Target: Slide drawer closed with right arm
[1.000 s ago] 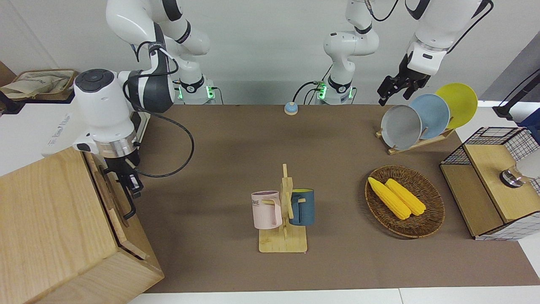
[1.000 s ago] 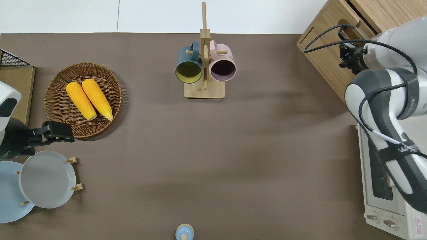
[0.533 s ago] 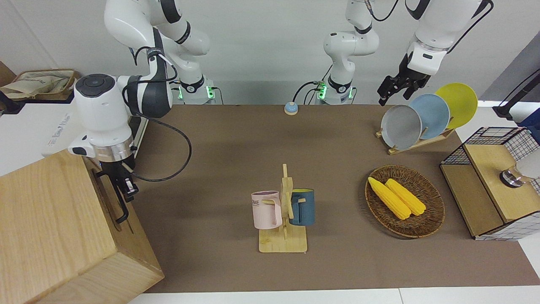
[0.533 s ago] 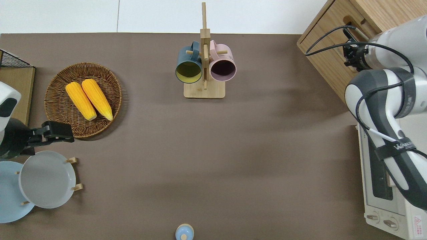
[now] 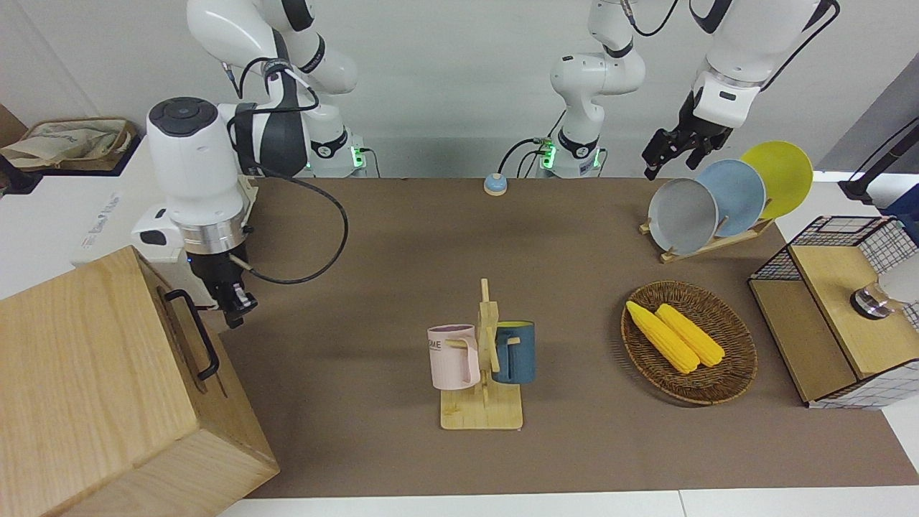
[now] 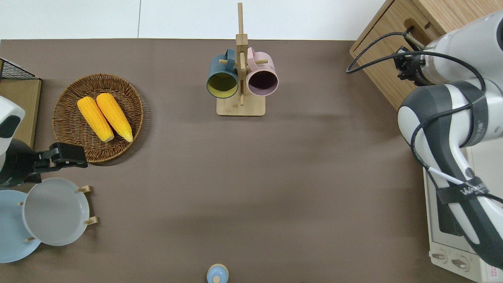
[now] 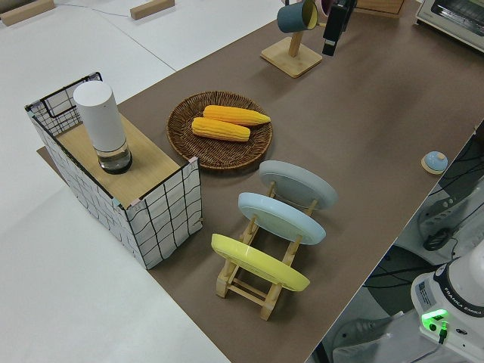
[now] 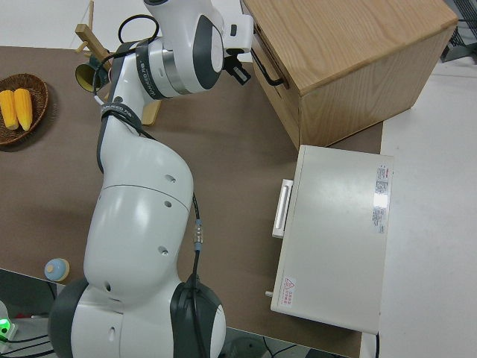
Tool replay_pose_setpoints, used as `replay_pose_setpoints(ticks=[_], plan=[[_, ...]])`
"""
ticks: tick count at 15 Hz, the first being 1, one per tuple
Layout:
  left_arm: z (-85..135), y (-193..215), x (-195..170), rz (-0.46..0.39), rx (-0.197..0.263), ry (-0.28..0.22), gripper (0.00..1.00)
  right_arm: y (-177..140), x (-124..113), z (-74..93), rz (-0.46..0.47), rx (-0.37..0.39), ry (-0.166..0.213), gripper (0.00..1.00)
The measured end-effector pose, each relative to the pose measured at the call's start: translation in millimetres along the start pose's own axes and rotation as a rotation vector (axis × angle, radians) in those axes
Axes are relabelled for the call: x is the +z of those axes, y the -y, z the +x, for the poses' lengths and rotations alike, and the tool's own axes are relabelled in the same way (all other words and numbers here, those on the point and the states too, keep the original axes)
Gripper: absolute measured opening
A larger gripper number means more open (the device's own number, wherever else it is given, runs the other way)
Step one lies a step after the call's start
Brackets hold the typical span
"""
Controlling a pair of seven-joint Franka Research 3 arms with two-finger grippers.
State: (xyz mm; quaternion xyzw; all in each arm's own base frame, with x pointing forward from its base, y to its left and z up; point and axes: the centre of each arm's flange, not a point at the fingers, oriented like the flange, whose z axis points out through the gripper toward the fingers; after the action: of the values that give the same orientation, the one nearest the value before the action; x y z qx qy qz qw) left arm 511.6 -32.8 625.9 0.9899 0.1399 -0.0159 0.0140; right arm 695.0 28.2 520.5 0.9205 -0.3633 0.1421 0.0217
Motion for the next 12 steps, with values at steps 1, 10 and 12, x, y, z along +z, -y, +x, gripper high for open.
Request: replay_pose_setpoints(ticks=[1,10,12], plan=[[0.0,0.0,0.0,0.0,0.0,0.0,1.0,8.7,-10.7,-16.6,-0.002,-0.041,0.017,0.07],[0.0,0.0,0.0,0.0,0.0,0.0,1.0,9.3,-99.2,-95.6,0.082,-0.457,0.105,0.99],[0.0,0.0,0.0,0.0,0.0,0.0,1.0,-3.0,-113.4,-101.5,0.081,-0.513,0.114,0.99]])
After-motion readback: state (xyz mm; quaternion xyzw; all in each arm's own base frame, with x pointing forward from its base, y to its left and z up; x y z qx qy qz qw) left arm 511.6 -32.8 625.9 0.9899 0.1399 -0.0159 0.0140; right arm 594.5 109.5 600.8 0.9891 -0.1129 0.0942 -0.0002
